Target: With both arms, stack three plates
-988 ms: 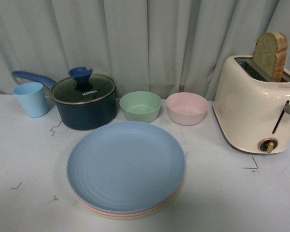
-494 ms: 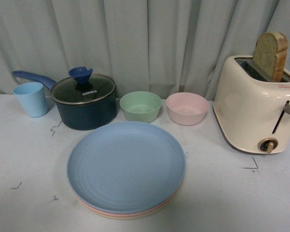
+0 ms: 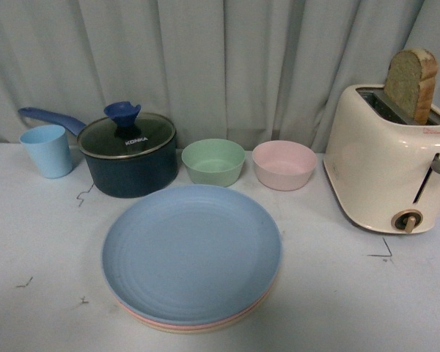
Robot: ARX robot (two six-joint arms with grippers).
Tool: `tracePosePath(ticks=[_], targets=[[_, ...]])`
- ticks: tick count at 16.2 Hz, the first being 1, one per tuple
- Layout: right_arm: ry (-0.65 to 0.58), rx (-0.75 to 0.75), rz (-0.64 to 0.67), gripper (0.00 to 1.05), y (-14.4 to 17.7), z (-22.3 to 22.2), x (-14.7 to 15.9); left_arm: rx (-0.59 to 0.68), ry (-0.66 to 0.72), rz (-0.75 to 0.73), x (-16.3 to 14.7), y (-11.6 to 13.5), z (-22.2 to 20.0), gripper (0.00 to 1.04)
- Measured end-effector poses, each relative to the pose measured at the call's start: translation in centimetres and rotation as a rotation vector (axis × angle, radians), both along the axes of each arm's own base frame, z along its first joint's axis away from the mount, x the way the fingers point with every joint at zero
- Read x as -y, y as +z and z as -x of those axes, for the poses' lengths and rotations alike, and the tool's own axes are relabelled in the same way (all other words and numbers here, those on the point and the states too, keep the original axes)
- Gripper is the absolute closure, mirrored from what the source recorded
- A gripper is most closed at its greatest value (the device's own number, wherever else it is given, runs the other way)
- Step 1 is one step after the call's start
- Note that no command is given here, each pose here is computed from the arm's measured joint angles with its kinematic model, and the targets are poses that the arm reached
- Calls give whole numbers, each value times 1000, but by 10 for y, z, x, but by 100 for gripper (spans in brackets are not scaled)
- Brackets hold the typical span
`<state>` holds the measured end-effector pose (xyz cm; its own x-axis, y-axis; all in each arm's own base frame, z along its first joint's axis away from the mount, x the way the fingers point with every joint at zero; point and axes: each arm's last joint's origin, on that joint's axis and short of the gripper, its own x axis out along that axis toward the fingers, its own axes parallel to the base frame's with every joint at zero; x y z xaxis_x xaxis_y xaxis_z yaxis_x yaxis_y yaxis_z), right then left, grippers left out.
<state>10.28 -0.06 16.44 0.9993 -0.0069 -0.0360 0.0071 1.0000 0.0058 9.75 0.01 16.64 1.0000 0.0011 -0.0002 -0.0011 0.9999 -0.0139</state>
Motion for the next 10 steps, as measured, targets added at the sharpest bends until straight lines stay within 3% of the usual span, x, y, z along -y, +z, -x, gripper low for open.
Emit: tracePosePath(ticks=[5, 10], targets=[[2, 40, 1, 101, 2, 6, 0, 0, 1, 0, 0, 0, 0, 7], [2, 40, 1, 36, 2, 6, 0, 0, 0, 0, 0, 0, 0, 7]])
